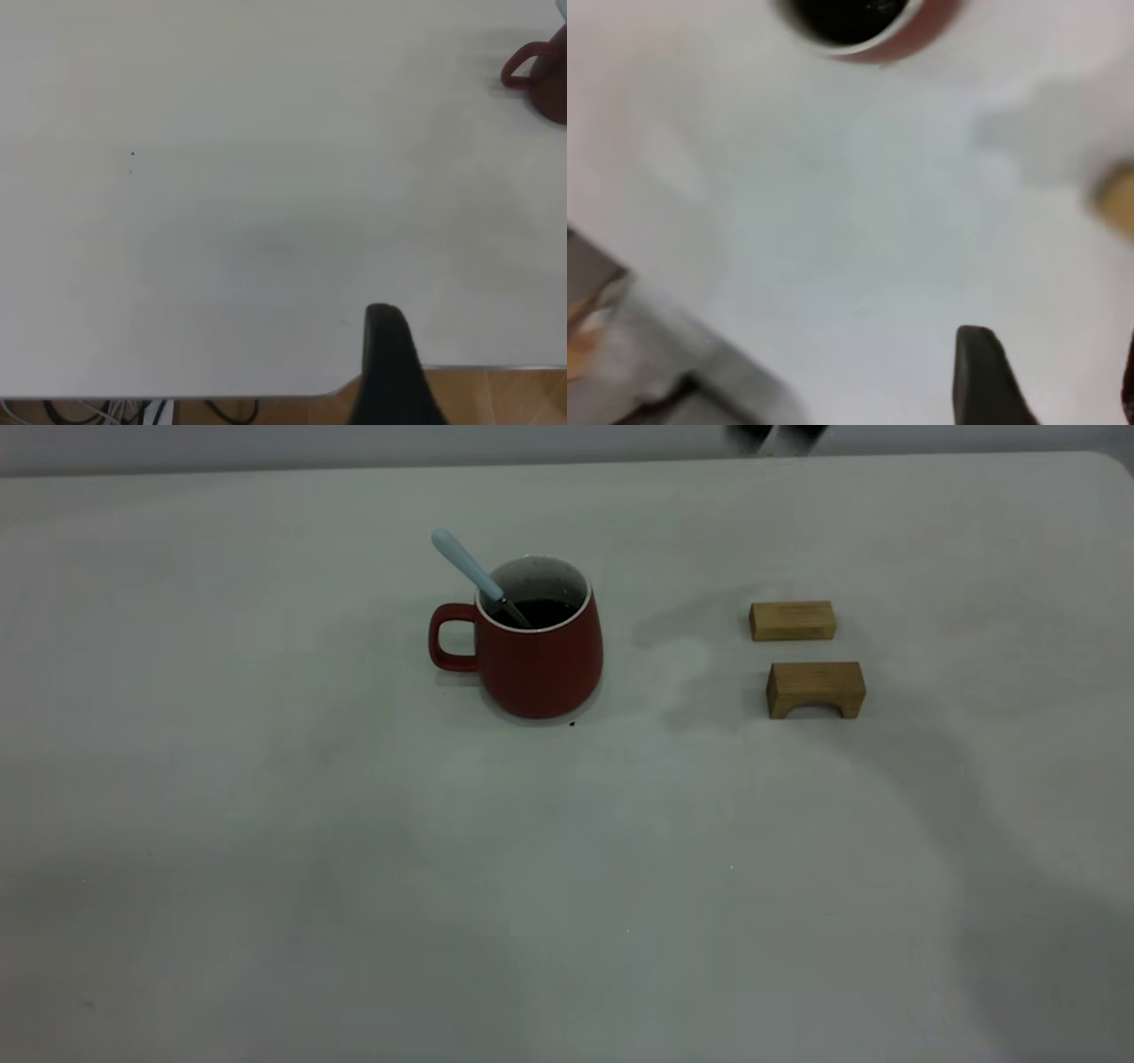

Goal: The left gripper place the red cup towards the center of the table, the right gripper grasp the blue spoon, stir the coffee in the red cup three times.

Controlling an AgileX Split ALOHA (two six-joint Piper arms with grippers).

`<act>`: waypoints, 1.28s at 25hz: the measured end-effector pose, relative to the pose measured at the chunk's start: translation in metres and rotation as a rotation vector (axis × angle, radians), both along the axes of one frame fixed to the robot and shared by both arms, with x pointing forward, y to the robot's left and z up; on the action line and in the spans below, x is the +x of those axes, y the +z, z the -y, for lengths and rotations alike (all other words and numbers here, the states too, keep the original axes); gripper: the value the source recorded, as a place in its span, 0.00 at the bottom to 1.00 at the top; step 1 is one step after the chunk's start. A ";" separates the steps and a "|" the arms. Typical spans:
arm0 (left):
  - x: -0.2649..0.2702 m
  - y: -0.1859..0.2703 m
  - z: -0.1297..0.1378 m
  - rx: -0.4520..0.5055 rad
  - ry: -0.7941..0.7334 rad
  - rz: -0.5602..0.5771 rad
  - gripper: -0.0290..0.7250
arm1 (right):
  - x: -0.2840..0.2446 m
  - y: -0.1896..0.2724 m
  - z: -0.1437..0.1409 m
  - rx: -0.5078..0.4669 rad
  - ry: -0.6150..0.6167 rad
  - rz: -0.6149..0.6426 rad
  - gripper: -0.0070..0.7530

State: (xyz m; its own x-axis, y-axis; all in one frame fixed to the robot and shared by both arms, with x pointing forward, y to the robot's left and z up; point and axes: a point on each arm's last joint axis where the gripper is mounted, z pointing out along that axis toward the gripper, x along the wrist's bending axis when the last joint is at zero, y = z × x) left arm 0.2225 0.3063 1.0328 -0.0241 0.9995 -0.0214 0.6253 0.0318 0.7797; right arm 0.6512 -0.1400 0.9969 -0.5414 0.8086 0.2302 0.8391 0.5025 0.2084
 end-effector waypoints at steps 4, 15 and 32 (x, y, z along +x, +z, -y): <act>0.000 0.000 0.000 0.000 0.000 0.000 0.78 | -0.027 0.087 0.018 -0.032 -0.022 0.205 0.45; 0.000 0.000 0.000 0.000 0.000 0.000 0.78 | -0.131 0.217 0.058 0.038 -0.155 0.507 0.30; 0.000 0.000 0.000 0.000 0.000 0.000 0.78 | -0.356 0.144 0.147 0.037 -0.511 0.665 0.32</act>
State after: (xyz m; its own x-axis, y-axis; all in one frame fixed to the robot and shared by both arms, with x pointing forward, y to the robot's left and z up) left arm 0.2225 0.3063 1.0328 -0.0241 0.9995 -0.0214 0.6253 0.0318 0.7797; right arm 0.2955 -0.2874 1.1409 -0.1426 0.9895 0.0233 0.6579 0.0772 0.7491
